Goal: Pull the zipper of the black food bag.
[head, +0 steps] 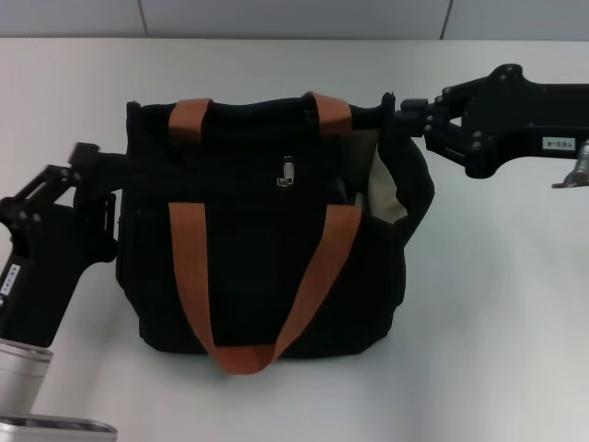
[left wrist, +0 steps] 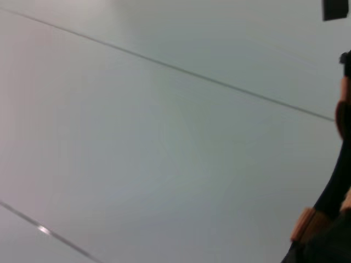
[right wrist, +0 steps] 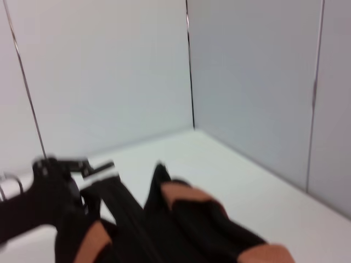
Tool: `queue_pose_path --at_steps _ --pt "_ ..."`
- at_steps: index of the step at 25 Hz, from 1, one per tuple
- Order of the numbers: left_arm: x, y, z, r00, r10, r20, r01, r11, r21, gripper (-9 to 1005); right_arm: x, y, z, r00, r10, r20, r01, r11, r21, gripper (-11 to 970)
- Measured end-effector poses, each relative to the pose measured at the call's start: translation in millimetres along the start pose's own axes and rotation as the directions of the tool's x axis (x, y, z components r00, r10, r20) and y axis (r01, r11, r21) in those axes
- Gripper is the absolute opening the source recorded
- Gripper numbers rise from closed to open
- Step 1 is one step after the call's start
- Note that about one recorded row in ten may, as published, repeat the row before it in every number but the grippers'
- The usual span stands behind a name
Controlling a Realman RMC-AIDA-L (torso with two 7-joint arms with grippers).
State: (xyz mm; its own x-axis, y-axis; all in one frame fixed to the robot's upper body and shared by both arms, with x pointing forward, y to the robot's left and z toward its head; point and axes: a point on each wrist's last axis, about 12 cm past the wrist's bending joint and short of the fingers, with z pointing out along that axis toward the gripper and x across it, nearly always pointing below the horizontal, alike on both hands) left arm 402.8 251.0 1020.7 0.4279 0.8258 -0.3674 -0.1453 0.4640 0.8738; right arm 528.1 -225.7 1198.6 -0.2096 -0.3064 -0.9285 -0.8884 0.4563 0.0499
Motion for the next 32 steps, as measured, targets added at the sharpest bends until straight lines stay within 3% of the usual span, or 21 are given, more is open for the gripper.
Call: queue_pose_path --at_steps 2,5,10,12,13,14,15,18,20,22,23,25,26,27,28,32 --pt "3.2 2.0 -0.8 0.999 -0.007 -0.043 0.006 1.0 -0.023 135 4.2 -2.1 -1.5 0.999 0.003 0.047 -0.003 1.0 -0.014 5" --pt "15.0 6.4 -3.0 0.989 0.002 -0.147 -0.011 0.998 -0.058 206 10.6 -5.5 -5.1 0.994 0.012 0.106 -0.009 1.0 -0.03 81" --pt "49.6 24.0 -6.5 0.932 0.016 -0.361 -0.076 0.985 -0.155 307 14.2 -8.2 -12.1 0.988 -0.014 0.157 0.02 0.999 -0.036 183" --pt "61.1 32.1 -7.8 0.916 -0.039 -0.399 -0.051 0.976 -0.213 348 16.8 -8.2 -13.0 0.981 -0.027 0.192 0.035 0.999 -0.04 201" --pt "68.5 40.5 -9.0 0.911 -0.172 -0.375 0.053 0.951 -0.306 368 19.4 -9.4 -14.6 0.974 -0.039 0.224 0.049 0.998 -0.038 209" --pt "68.5 40.5 -9.0 0.911 -0.172 -0.375 0.053 0.951 -0.306 405 19.4 -9.4 -14.6 0.974 -0.039 0.224 0.049 0.998 -0.038 218" --pt "70.2 44.1 -9.5 0.908 -0.25 -0.337 0.126 0.929 -0.349 443 21.3 -10.2 -15.5 0.97 -0.05 0.239 0.061 0.997 -0.04 227" --pt "74.2 55.4 -13.6 0.849 -0.515 -0.12 0.443 0.817 -0.37 555 29.2 -10.2 -16.1 0.962 -0.064 0.264 0.087 0.993 -0.077 258" --pt "79.2 63.9 -15.9 0.731 -0.682 0.009 0.66 0.705 -0.26 634 31.1 -10.5 -15.6 0.962 -0.056 0.267 0.082 0.993 -0.086 279" --pt "84.5 74.3 -15.5 0.571 -0.818 0.064 0.82 0.565 -0.095 717 35.0 -10.9 -14.7 0.962 -0.045 0.269 0.073 0.993 -0.098 306" --pt "84.5 79.0 -14.2 0.473 -0.879 0.066 0.88 0.474 0.01 758 36.9 -10.8 -14.3 0.962 -0.044 0.27 0.074 0.992 -0.102 323" --pt "80.9 84.5 -11.6 0.338 -0.94 0.03 0.924 0.338 0.181 802 39.6 -9.2 -13.6 0.961 -0.048 0.272 0.083 0.99 -0.117 357" --pt "79.2 85.7 -10.0 0.292 -0.956 0.001 0.926 0.283 0.249 805 40.4 -8.4 -13.7 0.961 -0.05 0.272 0.086 0.989 -0.123 374" --pt "78.2 86.1 -8.7 0.266 -0.964 -0.02 0.925 0.25 0.288 807 41.2 -7.8 -13.5 0.961 -0.05 0.273 0.088 0.988 -0.13 392" --pt "75.0 84.6 -4.6 0.221 -0.971 -0.093 0.905 0.169 0.391 809 41.9 -7.0 -13.5 0.96 -0.051 0.275 0.092 0.986 -0.136 409" --pt "70.7 80.2 -1.1 0.237 -0.96 -0.148 0.866 0.139 0.481 816 43.2 -1.3 -15.7 0.955 -0.07 0.289 0.127 0.975 -0.184 477"
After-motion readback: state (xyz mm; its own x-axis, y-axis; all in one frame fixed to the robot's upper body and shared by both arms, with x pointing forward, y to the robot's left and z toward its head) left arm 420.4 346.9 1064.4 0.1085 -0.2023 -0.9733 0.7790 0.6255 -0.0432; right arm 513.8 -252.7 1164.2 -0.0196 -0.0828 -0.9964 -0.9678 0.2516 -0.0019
